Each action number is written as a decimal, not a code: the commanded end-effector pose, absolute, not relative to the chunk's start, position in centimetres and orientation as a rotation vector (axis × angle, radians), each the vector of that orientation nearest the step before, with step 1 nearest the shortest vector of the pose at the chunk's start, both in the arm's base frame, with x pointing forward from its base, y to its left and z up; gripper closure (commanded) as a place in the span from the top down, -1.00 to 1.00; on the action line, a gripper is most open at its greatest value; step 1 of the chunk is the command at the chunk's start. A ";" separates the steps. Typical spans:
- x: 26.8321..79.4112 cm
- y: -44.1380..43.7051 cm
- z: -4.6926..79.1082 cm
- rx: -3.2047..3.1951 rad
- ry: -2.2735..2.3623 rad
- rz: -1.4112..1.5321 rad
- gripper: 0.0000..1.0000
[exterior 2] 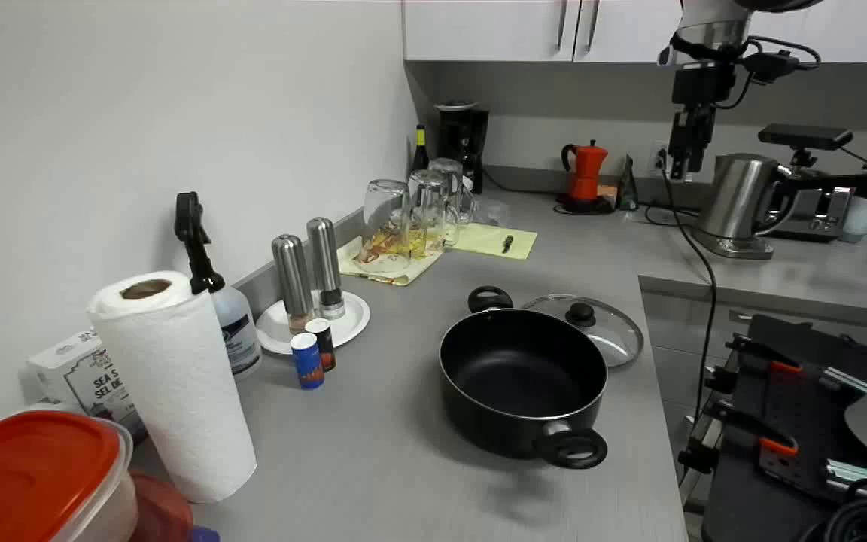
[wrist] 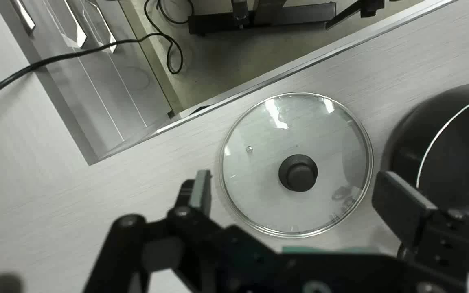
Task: Pick up the lid from the table put it on the pot
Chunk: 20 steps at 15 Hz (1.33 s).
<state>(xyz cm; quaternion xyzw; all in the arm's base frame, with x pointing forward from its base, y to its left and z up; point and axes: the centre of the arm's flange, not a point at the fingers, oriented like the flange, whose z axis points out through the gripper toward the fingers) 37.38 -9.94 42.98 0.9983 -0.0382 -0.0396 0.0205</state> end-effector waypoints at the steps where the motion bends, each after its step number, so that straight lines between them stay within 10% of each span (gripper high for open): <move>1: 37.4 -9.9 43.0 3.096 -0.118 -0.123 1.00; 20: 43.8 -6.9 34.0 3.049 -0.001 -0.115 1.00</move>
